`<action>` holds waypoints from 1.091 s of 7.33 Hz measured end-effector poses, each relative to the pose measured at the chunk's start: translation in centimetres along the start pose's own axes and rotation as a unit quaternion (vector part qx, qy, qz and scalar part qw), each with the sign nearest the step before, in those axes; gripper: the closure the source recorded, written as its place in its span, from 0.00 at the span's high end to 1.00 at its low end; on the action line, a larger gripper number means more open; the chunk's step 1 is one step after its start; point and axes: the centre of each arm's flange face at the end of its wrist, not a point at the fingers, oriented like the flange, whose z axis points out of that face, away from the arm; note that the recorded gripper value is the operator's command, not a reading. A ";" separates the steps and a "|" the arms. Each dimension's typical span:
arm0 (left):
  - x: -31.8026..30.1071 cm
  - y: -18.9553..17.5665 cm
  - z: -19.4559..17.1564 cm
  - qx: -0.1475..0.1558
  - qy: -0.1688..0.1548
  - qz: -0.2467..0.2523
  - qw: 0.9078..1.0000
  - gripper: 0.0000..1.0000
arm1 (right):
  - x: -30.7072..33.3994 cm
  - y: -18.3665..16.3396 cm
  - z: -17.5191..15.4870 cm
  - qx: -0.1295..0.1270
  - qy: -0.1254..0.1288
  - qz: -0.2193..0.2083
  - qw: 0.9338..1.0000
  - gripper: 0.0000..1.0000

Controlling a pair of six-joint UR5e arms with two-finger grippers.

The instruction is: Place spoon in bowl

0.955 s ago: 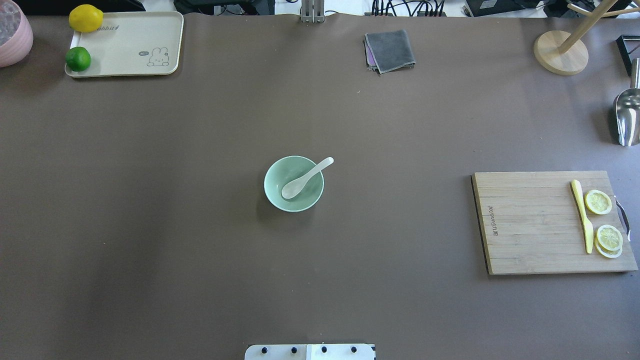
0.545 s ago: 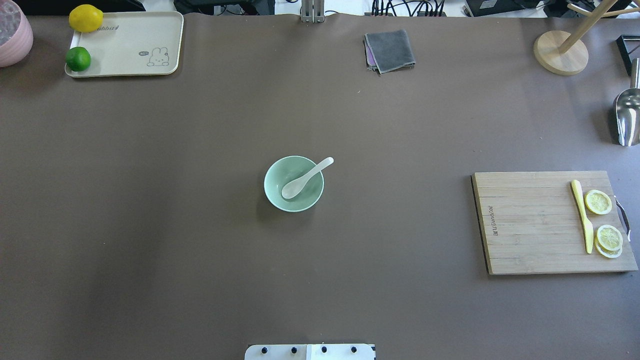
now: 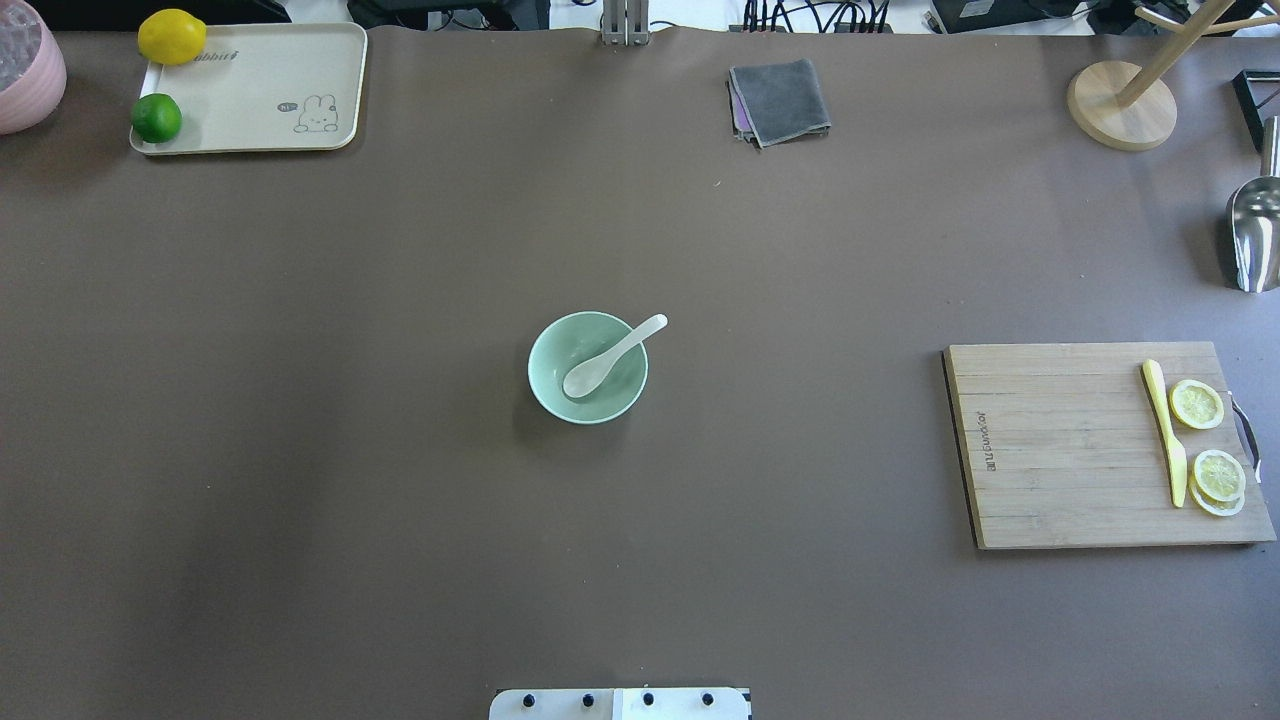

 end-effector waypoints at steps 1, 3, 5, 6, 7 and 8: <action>0.0 0.0 0.0 0.000 0.000 0.000 1.000 0.99 | 0.0 0.0 0.0 0.000 0.000 0.000 1.000 1.00; 0.0 0.0 0.0 0.001 0.000 0.001 1.000 0.99 | -0.1 0.0 0.0 0.002 -0.005 0.000 1.000 1.00; 0.0 0.0 0.0 0.000 0.000 0.001 1.000 0.99 | -0.2 -0.1 0.0 0.004 -0.009 -0.001 1.000 1.00; 0.1 0.0 0.0 0.000 0.000 0.001 1.000 0.99 | -0.2 -0.1 -0.1 0.004 -0.010 -0.001 1.000 1.00; 0.1 -0.1 0.0 0.000 0.000 0.001 1.000 0.99 | -0.3 -0.1 -0.1 0.005 -0.010 -0.001 1.000 1.00; 0.1 -0.1 0.0 0.000 0.000 0.002 1.000 0.99 | -0.2 -0.2 0.0 0.007 -0.009 -0.004 1.000 1.00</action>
